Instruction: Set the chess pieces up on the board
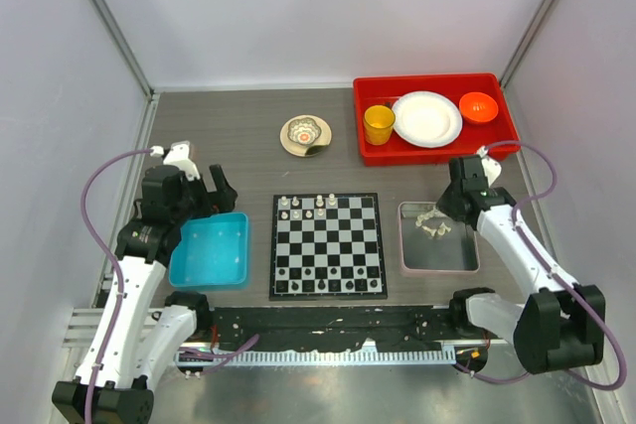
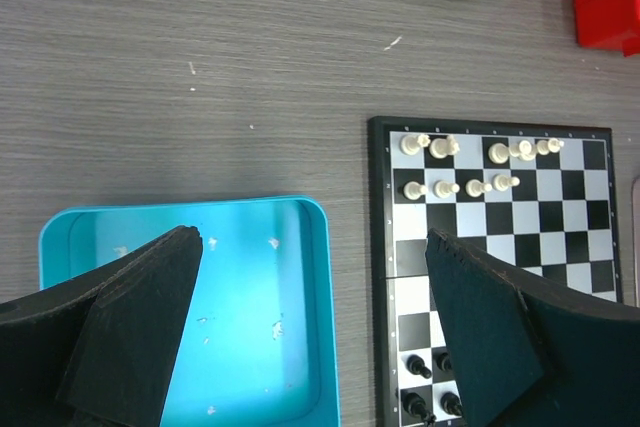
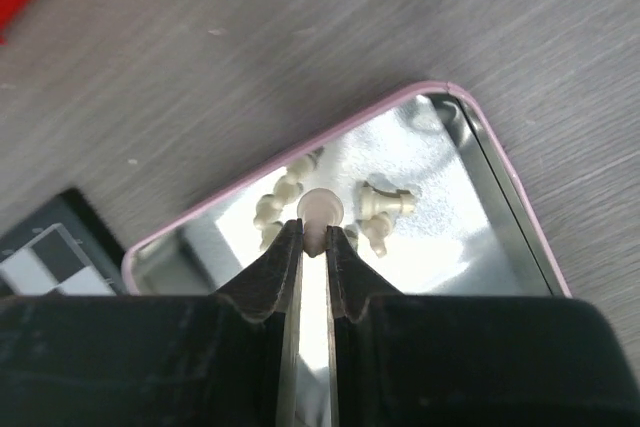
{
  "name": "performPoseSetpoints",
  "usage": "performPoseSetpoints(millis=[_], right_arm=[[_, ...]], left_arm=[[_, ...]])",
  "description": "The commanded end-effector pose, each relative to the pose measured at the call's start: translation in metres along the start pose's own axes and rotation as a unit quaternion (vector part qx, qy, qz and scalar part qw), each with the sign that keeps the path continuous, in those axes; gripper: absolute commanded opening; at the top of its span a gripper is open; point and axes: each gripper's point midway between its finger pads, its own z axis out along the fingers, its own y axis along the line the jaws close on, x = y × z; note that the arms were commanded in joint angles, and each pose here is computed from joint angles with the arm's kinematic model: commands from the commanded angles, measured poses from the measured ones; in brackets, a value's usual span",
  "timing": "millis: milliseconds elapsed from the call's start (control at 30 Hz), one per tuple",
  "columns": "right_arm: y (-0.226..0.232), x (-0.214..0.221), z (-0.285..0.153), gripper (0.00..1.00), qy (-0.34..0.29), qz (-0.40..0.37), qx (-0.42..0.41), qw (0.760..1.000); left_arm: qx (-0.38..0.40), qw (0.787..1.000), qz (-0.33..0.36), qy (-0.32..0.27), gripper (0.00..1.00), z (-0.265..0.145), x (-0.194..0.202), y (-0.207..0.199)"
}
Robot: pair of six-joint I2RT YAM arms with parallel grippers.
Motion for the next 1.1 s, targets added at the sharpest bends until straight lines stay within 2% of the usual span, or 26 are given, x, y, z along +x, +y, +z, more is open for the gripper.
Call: performPoseSetpoints(millis=[0,167,300,433,467,533,567,633,800,1067], right_arm=[[0.017,-0.038,-0.037,0.01,-0.048,-0.006,-0.042,0.998],[0.056,-0.045,-0.067,0.01,-0.037,-0.041,-0.139,0.989],[0.1,-0.036,-0.1,0.01,-0.022,-0.077,-0.261,0.962],[0.135,-0.02,-0.118,0.01,-0.01,-0.139,-0.309,0.941],[0.149,-0.001,-0.125,0.01,0.003,-0.172,-0.324,0.93],[0.164,0.012,-0.121,0.01,0.009,-0.209,-0.308,0.928],[0.176,0.033,-0.128,0.01,0.018,-0.244,-0.316,0.917],[0.186,0.044,-0.119,0.01,0.016,-0.27,-0.29,0.918],[0.212,0.093,-0.109,0.01,0.041,-0.306,-0.294,0.904],[0.223,0.148,-0.075,0.01,0.067,-0.339,-0.26,0.902]], left_arm=[[0.049,0.999,0.007,-0.018,1.0,-0.002,-0.01,-0.018],[0.072,0.997,-0.003,-0.018,1.0,-0.004,-0.012,-0.028],[0.083,0.996,-0.024,-0.02,0.98,-0.007,-0.015,-0.034],[0.102,0.993,-0.048,-0.019,0.96,-0.005,-0.015,-0.043],[0.107,0.993,-0.052,-0.017,0.96,-0.005,-0.013,-0.047],[0.108,0.993,-0.051,-0.012,0.95,-0.001,-0.009,-0.049],[0.106,0.993,-0.052,-0.007,0.95,0.001,-0.007,-0.05],[0.103,0.994,-0.042,-0.001,0.95,0.003,-0.001,-0.053],[0.109,0.994,-0.028,0.01,0.94,0.005,0.011,-0.066],[0.105,0.994,-0.028,0.013,0.94,0.006,0.014,-0.069]])
